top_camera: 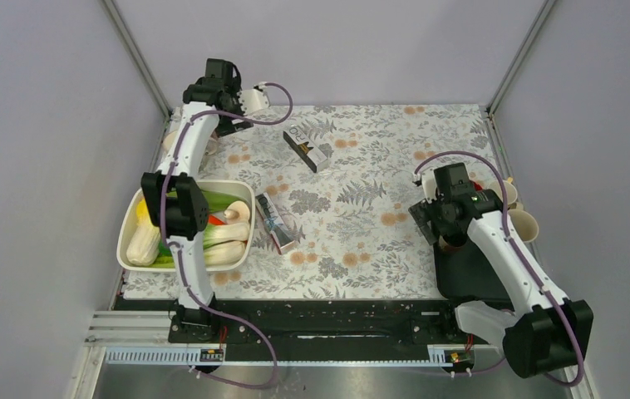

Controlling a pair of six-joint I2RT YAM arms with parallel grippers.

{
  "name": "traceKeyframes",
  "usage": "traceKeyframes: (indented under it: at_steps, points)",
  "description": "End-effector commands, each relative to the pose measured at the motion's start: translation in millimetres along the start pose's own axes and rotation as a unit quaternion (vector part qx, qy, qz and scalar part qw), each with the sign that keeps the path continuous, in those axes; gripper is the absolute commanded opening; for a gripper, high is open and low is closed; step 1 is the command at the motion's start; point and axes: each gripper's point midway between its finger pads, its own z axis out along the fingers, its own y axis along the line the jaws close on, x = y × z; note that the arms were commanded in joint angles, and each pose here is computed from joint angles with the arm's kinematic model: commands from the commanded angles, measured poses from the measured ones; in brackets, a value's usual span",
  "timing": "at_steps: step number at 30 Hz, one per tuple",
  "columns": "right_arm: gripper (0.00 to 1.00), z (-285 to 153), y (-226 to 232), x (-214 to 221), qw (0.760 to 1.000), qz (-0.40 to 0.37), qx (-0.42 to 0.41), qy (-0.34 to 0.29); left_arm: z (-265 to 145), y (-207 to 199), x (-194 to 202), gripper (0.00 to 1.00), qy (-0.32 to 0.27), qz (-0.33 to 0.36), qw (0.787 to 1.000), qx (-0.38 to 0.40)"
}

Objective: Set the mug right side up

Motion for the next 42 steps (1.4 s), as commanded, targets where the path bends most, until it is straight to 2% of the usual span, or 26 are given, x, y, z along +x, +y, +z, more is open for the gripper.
traceKeyframes:
  at_steps: [1, 3, 5, 10, 14, 20, 26, 28, 31, 36, 39, 42]
  points:
    - [0.99, -23, -7, -30, 0.996, 0.004, 0.022, -0.081, 32, 31, 38, 0.86, 0.083, 0.115, 0.990, 0.007]
    - [0.99, -28, -6, -36, 0.994, 0.004, 0.023, -0.103, 55, 22, 52, 0.80, 0.108, 0.149, 0.982, 0.033]
    - [1.00, -30, -3, -39, 0.993, 0.000, 0.020, -0.115, 71, 13, 66, 0.78, 0.126, 0.174, 0.975, 0.055]
    - [0.99, -24, -1, -37, 0.994, -0.018, 0.028, -0.099, 104, 12, 79, 0.77, 0.130, 0.157, 0.977, 0.058]
    - [0.99, -14, 2, -32, 0.997, -0.030, 0.027, -0.069, 128, 10, 89, 0.62, 0.152, 0.153, 0.975, 0.045]
    - [0.99, -8, 5, -29, 0.998, -0.043, 0.029, -0.047, 150, -3, 113, 0.54, 0.186, 0.158, 0.968, 0.060]
    - [0.99, -10, 7, -32, 0.997, -0.044, 0.024, -0.057, 154, -7, 122, 0.19, 0.202, 0.161, 0.964, 0.062]
    - [0.99, -12, 7, -33, 0.997, -0.044, 0.025, -0.062, 152, -3, 120, 0.01, 0.198, 0.161, 0.966, 0.051]
    - [0.99, -16, 6, -35, 0.996, -0.041, 0.027, -0.071, 143, 5, 109, 0.00, 0.186, 0.156, 0.970, 0.028]
    - [1.00, -26, 4, -46, 0.994, -0.023, 0.029, -0.103, 107, 21, 72, 0.00, 0.131, 0.132, 0.982, -0.020]
    - [0.99, -38, 6, -67, 0.988, 0.016, 0.020, -0.152, 82, 37, 46, 0.00, 0.098, 0.079, 0.990, -0.066]
    - [0.97, -56, 23, -101, 0.972, 0.065, -0.040, -0.222, 67, 31, 30, 0.00, 0.093, 0.025, 0.992, -0.075]
